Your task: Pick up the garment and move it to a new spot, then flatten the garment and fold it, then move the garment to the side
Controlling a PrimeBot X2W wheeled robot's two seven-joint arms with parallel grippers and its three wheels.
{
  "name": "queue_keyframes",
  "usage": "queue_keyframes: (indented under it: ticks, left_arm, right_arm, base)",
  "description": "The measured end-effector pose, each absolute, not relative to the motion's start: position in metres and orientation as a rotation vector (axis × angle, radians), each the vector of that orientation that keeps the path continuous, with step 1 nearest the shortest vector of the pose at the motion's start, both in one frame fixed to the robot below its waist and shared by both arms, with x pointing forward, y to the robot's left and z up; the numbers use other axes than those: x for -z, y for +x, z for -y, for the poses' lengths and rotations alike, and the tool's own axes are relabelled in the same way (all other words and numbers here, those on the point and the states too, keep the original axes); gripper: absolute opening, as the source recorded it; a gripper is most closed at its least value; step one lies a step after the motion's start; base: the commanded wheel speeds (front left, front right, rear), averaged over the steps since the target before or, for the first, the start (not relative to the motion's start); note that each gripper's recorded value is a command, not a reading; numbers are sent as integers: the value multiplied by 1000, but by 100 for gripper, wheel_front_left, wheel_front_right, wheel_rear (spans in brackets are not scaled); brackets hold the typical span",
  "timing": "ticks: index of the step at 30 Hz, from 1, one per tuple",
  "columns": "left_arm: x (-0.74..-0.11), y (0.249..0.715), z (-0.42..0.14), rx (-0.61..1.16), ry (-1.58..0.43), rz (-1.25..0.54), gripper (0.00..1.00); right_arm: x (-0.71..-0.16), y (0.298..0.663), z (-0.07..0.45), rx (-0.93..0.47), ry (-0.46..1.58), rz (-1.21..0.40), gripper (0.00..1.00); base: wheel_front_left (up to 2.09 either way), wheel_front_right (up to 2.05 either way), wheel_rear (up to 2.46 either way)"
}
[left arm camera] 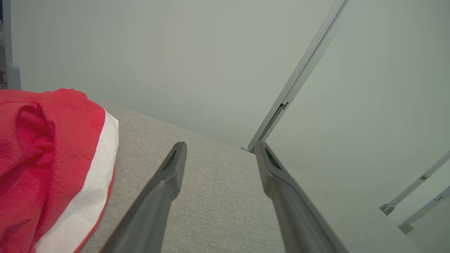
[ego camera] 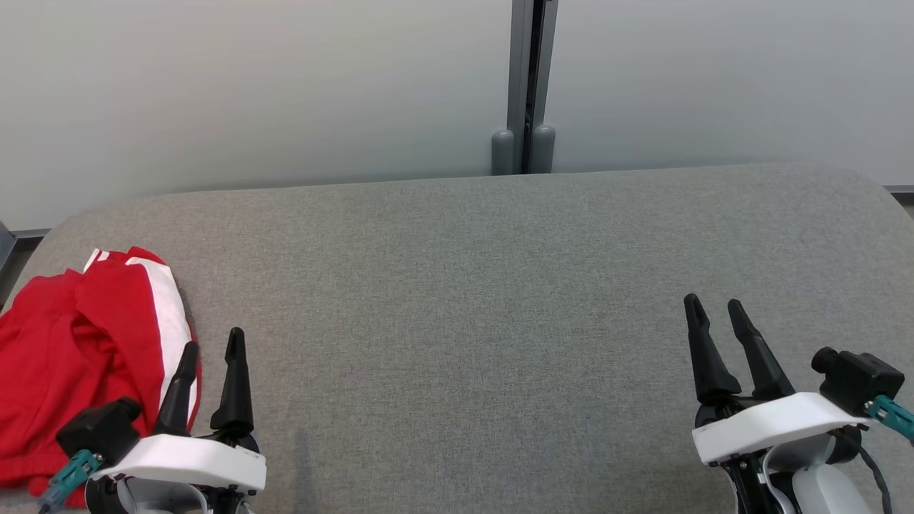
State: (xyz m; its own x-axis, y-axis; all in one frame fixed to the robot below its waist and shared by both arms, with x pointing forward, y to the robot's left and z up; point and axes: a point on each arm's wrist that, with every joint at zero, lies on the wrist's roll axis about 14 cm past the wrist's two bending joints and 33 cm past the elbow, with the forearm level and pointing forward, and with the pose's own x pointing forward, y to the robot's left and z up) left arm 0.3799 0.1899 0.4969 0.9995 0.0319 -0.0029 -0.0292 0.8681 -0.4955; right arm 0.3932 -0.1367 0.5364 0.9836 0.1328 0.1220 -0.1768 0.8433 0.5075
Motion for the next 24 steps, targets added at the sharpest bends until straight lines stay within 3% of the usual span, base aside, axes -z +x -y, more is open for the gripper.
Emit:
queue_keyframes:
  ticks: [24]
  left_arm:
    - [-500,380,-191,-18,-296,34,100]
  right_arm:
    - [-534,398,133,-181,311,105,100]
  base:
    - [0,0,0]
